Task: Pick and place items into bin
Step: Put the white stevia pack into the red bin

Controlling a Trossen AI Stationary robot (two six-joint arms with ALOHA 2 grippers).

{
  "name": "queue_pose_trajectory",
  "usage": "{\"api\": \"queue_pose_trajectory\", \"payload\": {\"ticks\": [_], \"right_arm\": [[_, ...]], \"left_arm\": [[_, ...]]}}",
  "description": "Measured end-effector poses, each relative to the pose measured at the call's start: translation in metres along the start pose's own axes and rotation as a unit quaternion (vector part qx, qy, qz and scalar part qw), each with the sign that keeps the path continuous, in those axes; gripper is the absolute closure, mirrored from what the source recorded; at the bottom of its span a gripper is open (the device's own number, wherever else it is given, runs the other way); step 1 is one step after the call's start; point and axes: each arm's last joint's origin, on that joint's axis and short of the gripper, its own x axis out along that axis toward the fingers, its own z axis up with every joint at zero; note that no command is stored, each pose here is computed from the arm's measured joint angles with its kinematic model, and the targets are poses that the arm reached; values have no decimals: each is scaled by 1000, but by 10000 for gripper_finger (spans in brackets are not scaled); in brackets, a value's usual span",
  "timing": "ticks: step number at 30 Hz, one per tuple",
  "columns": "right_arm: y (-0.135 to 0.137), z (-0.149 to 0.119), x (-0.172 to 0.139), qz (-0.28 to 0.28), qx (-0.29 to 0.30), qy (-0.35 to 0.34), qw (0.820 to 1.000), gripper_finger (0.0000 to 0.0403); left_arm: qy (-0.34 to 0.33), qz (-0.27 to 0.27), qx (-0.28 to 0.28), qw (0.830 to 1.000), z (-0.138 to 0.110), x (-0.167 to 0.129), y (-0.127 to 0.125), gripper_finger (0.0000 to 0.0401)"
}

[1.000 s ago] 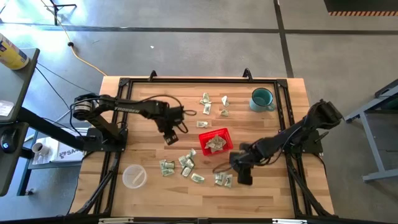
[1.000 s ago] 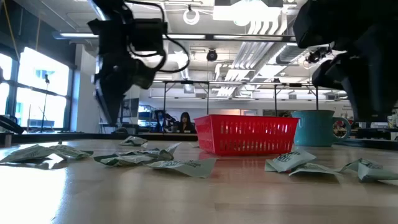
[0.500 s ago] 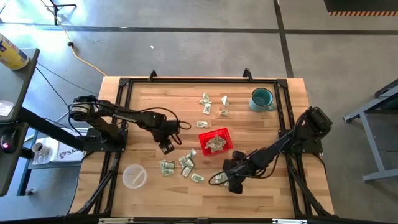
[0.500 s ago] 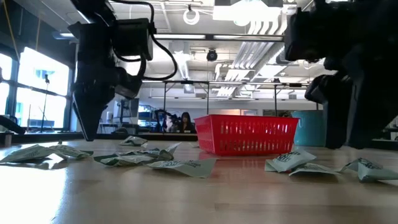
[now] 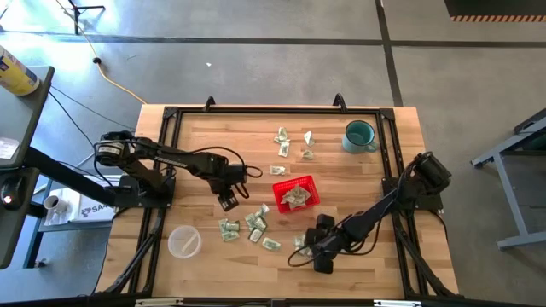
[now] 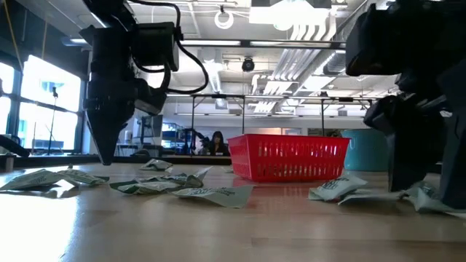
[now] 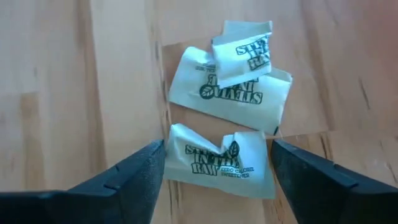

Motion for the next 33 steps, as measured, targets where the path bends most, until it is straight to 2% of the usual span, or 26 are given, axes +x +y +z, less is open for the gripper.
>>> {"api": "queue_pose_trajectory", "payload": {"ticks": [4,7,13,16,17,21,24,28,33], "right_arm": [[-7,-10,-1,-61,-17,24,998,161],[-12,-14,-3,-89,-12,50,995,205],[-30,-6,-8,-108,62,74,989,321],[-40,7,-17,-134,102,49,984,382],[-45,11,-22,-155,109,35,981,391],[-62,36,-55,-228,167,-51,958,380],[-77,49,-85,-264,186,-94,942,385],[-93,74,-117,-231,199,-158,939,396],[-115,101,-109,-128,206,-142,960,368]], "left_arm": [[0,0,0,1000,0,0,0,222],[0,0,0,1000,0,0,0,222],[-3,5,0,1000,0,0,0,222],[-4,5,0,1000,0,0,0,222],[-4,5,0,1000,1,0,0,222],[-4,5,0,1000,0,0,0,222],[-4,5,0,1000,0,0,0,222],[-2,6,0,1000,0,0,0,222],[-2,6,0,1000,0,0,0,222]]}}
